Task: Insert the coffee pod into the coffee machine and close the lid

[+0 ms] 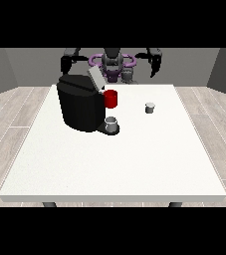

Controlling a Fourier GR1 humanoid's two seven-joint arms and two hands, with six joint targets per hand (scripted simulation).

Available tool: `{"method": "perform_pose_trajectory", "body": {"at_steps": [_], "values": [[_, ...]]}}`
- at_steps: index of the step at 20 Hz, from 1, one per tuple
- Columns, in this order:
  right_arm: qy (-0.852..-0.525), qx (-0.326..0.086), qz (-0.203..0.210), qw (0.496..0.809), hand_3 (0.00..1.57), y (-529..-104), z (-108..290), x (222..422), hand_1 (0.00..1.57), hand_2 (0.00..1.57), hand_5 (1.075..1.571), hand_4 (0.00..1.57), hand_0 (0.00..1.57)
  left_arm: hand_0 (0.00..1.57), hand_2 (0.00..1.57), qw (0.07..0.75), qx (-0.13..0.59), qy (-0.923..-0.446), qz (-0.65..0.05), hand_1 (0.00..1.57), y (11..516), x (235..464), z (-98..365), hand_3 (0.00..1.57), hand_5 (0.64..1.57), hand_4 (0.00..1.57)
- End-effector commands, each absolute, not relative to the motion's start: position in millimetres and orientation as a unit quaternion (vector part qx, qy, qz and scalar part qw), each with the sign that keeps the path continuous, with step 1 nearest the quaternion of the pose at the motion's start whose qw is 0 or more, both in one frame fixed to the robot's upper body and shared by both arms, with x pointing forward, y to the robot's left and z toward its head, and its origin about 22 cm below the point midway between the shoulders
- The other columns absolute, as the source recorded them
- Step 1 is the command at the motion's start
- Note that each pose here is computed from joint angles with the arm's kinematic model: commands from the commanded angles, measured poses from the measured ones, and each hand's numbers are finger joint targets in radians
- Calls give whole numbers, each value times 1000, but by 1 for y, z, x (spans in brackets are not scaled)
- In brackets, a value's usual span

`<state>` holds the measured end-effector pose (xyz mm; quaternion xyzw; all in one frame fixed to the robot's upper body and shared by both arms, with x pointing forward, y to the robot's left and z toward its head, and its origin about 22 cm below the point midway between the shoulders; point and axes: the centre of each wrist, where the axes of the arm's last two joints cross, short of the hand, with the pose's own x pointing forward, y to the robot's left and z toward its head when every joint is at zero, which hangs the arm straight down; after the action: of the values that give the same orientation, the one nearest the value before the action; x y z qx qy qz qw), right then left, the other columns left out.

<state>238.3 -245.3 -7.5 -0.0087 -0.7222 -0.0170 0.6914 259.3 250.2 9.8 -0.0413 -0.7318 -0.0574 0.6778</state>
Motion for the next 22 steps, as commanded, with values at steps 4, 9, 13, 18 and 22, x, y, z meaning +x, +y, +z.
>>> {"method": "perform_pose_trajectory", "body": {"at_steps": [4,9,13,18,22], "values": [[-729,0,-33,683,0,-252,-6,243,0,0,1571,358,0,0,0,676,-11,-727,-122,0,262,262,0,0,1571,617],[-744,5,-6,669,0,-256,-5,240,0,0,1571,302,0,0,0,702,79,-690,-158,0,310,274,10,0,1571,330],[-770,20,-12,637,0,-259,1,263,0,0,1571,386,0,0,0,686,92,-698,-183,0,300,306,31,0,1571,0],[-779,0,4,627,0,-209,14,267,0,0,1571,430,0,0,0,675,179,-673,-242,0,328,316,28,0,1571,0],[-779,11,11,627,0,-230,24,288,0,0,1571,482,0,0,0,664,227,-655,-282,0,325,330,39,0,1571,0]]}}
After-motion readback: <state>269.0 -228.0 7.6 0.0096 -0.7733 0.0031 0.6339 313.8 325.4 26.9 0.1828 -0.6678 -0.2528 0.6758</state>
